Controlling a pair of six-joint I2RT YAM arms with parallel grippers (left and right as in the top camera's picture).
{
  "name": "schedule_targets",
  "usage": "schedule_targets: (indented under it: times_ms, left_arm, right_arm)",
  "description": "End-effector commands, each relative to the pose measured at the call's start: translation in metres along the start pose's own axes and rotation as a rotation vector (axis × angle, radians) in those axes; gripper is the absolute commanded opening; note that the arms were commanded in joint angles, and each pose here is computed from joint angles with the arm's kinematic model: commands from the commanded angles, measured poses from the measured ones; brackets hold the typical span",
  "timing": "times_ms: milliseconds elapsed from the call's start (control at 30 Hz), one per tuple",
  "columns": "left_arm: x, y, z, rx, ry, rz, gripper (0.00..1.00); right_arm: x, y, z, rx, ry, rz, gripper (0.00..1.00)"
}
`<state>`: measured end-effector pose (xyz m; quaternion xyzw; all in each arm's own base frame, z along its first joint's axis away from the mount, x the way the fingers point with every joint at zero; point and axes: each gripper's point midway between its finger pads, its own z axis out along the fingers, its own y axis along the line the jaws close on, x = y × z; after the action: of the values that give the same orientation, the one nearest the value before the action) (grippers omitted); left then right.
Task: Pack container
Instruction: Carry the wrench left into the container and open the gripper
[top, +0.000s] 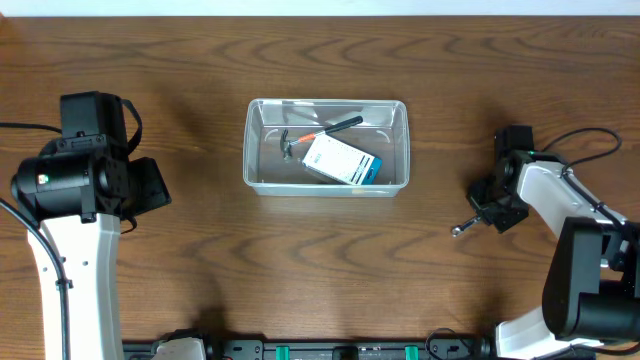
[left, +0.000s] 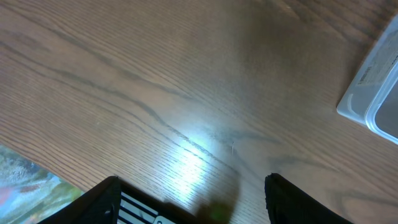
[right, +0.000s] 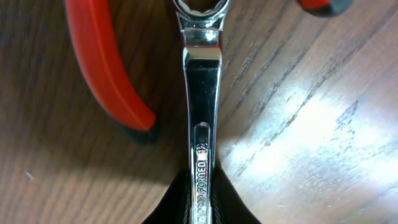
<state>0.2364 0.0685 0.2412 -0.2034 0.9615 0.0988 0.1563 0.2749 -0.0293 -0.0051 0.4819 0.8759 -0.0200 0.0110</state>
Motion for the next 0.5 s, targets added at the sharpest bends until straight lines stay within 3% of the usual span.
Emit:
schedule_targets:
  times_ms: [0,267,467]
  left_arm:
    - [-0.001,0.002,-0.001,-0.004,-0.005,-0.018,0.67]
    - [-0.001,0.002,-0.001,-0.004,-0.005,-0.018,0.67]
    - [-0.001,0.002,-0.001,-0.004,-0.005,-0.018,0.67]
  right_arm:
    - [-0.002,0.015,-0.010,0.000,-0.013,-0.207,0.01]
    - [0.002,0.125,-0.136,-0.179,-0.239,-0.832,0.01]
    - [0.058,0.192,-0.220,-0.369,-0.426,-1.350,0.01]
